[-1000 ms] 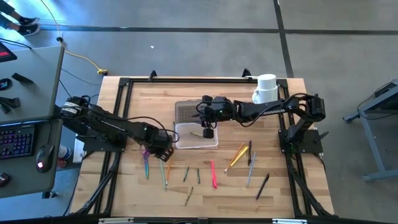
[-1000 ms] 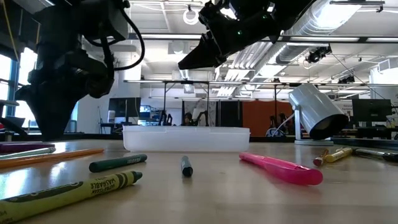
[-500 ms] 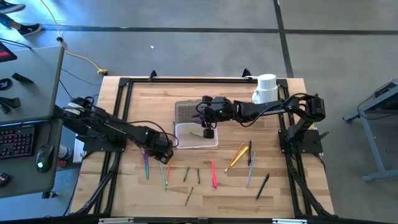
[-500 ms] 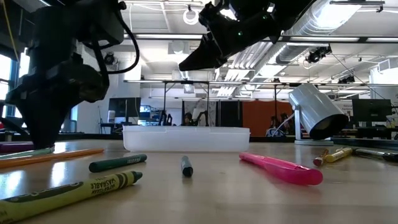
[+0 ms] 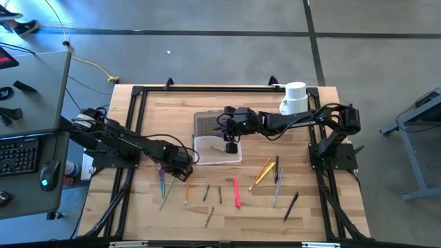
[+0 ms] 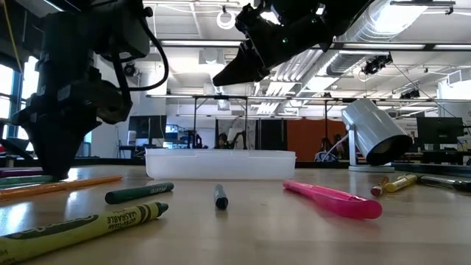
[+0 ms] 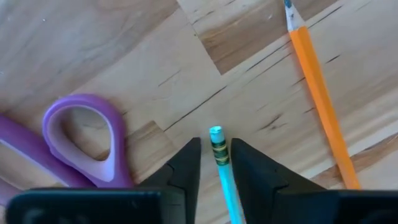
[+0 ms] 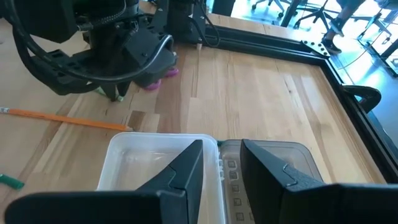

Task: Pick & place school supplies into a supply box
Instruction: Put the light blue pencil into the gray supply box

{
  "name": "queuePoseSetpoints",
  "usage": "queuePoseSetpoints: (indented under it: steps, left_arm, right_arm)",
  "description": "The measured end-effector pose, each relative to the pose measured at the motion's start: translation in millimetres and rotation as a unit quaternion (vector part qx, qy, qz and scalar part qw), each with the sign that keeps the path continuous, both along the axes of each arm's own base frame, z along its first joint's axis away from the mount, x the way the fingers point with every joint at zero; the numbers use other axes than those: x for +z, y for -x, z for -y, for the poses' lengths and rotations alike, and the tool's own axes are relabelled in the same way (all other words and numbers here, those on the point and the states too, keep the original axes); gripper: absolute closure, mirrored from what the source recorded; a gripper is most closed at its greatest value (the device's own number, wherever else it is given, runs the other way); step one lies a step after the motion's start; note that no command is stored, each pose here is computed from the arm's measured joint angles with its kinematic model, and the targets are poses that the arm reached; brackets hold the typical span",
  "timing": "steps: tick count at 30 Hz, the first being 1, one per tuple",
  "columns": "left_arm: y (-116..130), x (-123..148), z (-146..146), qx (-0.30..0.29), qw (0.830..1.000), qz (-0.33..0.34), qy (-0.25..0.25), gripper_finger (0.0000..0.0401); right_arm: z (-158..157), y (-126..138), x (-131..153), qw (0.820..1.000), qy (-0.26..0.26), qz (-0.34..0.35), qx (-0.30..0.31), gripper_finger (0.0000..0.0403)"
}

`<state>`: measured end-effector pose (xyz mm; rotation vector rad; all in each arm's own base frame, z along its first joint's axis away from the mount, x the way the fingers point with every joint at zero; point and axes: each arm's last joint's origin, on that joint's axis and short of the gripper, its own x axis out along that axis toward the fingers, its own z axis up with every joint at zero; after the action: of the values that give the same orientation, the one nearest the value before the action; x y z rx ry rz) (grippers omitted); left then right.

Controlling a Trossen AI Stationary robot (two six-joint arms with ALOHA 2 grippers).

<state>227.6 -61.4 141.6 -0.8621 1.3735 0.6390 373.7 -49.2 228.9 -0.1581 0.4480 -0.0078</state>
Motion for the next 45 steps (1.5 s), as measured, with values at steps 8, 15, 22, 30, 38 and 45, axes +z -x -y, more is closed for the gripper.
queuePoseSetpoints:
  steps: [8, 15, 22, 30, 38, 45]
  left_arm:
    - [-1, 0, -1, -0.032, 0.999, 0.012, -0.035, 0.0375]
    - [-13, 4, -2, -0.078, 0.990, 0.078, -0.087, 0.0365]
    - [-24, 16, 1, -0.110, 0.984, 0.104, -0.095, 0.0370]
    - [-22, 16, 1, -0.150, 0.981, 0.091, -0.084, 0.0346]
    - [-19, 24, 5, -0.177, 0.982, 0.064, -0.020, 0.0258]
    - [-16, 36, 6, -0.172, 0.985, 0.017, -0.006, 0.0266]
  right_arm:
    - [0, 0, 0, 1.000, 0.000, 0.000, 0.000, 0.0311]
    - [0, 0, 0, 1.000, 0.000, 0.000, 0.000, 0.0311]
    - [0, 0, 0, 1.000, 0.000, 0.000, 0.000, 0.0311]
    - [0, 0, 0, 1.000, 0.000, -0.001, 0.000, 0.0311]
    - [0, 0, 0, 1.000, -0.007, 0.000, -0.003, 0.0311]
    - [0, 1, -1, 1.000, -0.013, -0.007, -0.006, 0.0311]
